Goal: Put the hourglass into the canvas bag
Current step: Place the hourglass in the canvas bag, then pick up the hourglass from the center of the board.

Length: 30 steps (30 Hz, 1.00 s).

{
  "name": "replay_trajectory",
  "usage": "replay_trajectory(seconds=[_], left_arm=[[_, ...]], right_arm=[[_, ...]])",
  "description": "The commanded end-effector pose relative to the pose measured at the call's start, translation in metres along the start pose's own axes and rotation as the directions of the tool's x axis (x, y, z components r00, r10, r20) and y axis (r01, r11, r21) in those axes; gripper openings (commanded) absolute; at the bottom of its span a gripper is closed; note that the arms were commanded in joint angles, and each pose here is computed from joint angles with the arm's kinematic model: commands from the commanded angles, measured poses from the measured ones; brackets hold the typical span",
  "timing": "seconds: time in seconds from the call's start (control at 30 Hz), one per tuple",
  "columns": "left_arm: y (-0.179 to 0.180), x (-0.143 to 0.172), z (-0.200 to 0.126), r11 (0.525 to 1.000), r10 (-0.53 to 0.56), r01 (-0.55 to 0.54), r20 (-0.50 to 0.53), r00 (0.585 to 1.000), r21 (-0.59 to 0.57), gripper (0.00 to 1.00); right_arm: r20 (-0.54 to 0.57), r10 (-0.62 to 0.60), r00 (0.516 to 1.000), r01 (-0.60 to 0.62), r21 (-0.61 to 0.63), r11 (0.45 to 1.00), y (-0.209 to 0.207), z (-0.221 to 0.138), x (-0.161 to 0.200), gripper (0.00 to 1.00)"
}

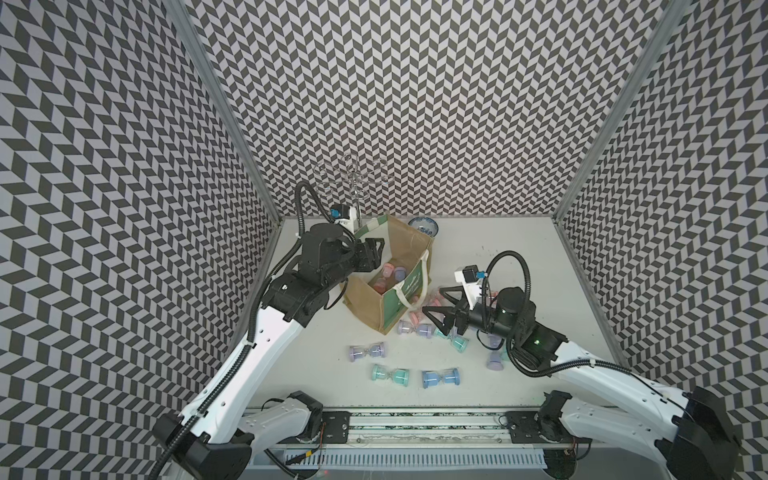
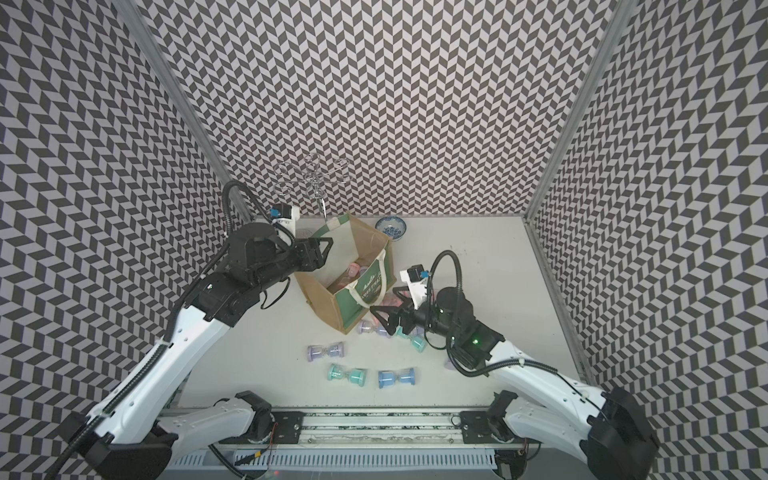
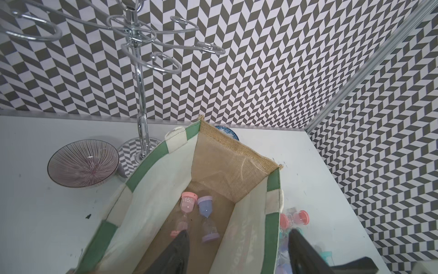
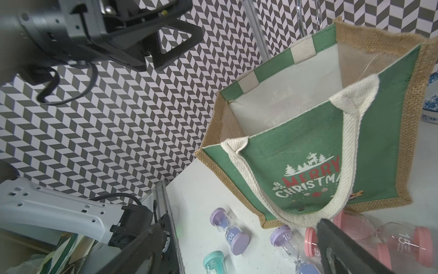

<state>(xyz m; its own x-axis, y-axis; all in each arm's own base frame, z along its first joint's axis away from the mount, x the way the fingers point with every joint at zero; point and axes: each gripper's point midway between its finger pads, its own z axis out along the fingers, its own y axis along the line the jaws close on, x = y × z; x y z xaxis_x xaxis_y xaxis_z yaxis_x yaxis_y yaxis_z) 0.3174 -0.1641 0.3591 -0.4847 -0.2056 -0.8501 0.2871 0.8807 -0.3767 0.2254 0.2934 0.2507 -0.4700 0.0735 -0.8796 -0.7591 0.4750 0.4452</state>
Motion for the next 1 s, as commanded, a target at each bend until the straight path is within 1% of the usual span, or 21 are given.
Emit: replay_trajectory(seconds=[0.0, 0.1, 0.2, 0.27, 0.4, 0.47, 0.53, 0.57, 0.67, 0.73, 0.87, 0.93, 0.97], left_arm=[[0.006, 0.024, -0.016, 0.998, -0.055, 0.055, -0.054, 0.997, -0.009, 0.67], [0.014, 0.043, -0.024, 0.994, -0.105, 0.102, -0.087, 0.991, -0.03, 0.67], [0.014, 0.063, -0.027, 0.99, -0.138, 0.135, -0.146, 0.98, -0.025, 0.67], [0.025, 0.078, -0.029, 0.985, -0.164, 0.153, -0.168, 0.972, -0.077, 0.67], [0.031, 0.095, -0.036, 0.964, -0.259, 0.244, -0.174, 0.95, -0.103, 0.67], [0.037, 0.11, -0.036, 0.955, -0.286, 0.263, -0.191, 0.939, -0.139, 0.68], [0.05, 0.125, -0.035, 0.937, -0.325, 0.285, -0.202, 0.924, -0.203, 0.68], [0.053, 0.13, -0.035, 0.928, -0.348, 0.305, -0.202, 0.916, -0.216, 0.68], [0.055, 0.142, -0.036, 0.91, -0.396, 0.357, -0.192, 0.898, -0.21, 0.68], [0.06, 0.153, -0.035, 0.899, -0.418, 0.373, -0.195, 0.887, -0.231, 0.68], [0.068, 0.179, -0.033, 0.863, -0.481, 0.417, -0.216, 0.85, -0.284, 0.68], [0.074, 0.195, -0.031, 0.841, -0.515, 0.437, -0.224, 0.827, -0.318, 0.75], [0.074, 0.202, -0.029, 0.836, -0.526, 0.445, -0.234, 0.818, -0.321, 0.75]], right_arm=[[0.015, -0.043, 0.999, 0.043, -0.058, 0.997, 0.016, 0.002, -0.008, 0.99], [0.003, -0.044, 0.999, 0.044, -0.047, 0.998, 0.012, 0.004, 0.002, 0.99], [-0.033, -0.05, 0.998, 0.048, -0.057, 0.997, 0.014, 0.009, 0.013, 0.99], [-0.049, -0.066, 0.997, 0.064, -0.054, 0.997, 0.014, 0.012, 0.022, 0.99], [-0.072, -0.088, 0.993, 0.085, -0.049, 0.995, 0.014, 0.015, 0.034, 0.99], [-0.078, -0.099, 0.992, 0.095, -0.055, 0.994, 0.014, 0.016, 0.042, 0.99], [-0.091, -0.105, 0.99, 0.1, -0.059, 0.993, 0.015, 0.017, 0.048, 0.99], [-0.096, -0.108, 0.99, 0.102, -0.059, 0.993, 0.015, 0.018, 0.05, 0.99], [-0.108, -0.121, 0.987, 0.115, -0.063, 0.991, 0.016, 0.018, 0.055, 0.99], [-0.112, -0.127, 0.986, 0.121, -0.059, 0.991, 0.014, 0.019, 0.058, 0.99], [-0.127, -0.13, 0.983, 0.124, -0.053, 0.991, 0.012, 0.021, 0.061, 0.99], [-0.129, -0.131, 0.983, 0.125, -0.057, 0.991, 0.011, 0.022, 0.064, 0.99], [-0.13, -0.129, 0.983, 0.122, -0.057, 0.991, 0.011, 0.022, 0.065, 0.99]])
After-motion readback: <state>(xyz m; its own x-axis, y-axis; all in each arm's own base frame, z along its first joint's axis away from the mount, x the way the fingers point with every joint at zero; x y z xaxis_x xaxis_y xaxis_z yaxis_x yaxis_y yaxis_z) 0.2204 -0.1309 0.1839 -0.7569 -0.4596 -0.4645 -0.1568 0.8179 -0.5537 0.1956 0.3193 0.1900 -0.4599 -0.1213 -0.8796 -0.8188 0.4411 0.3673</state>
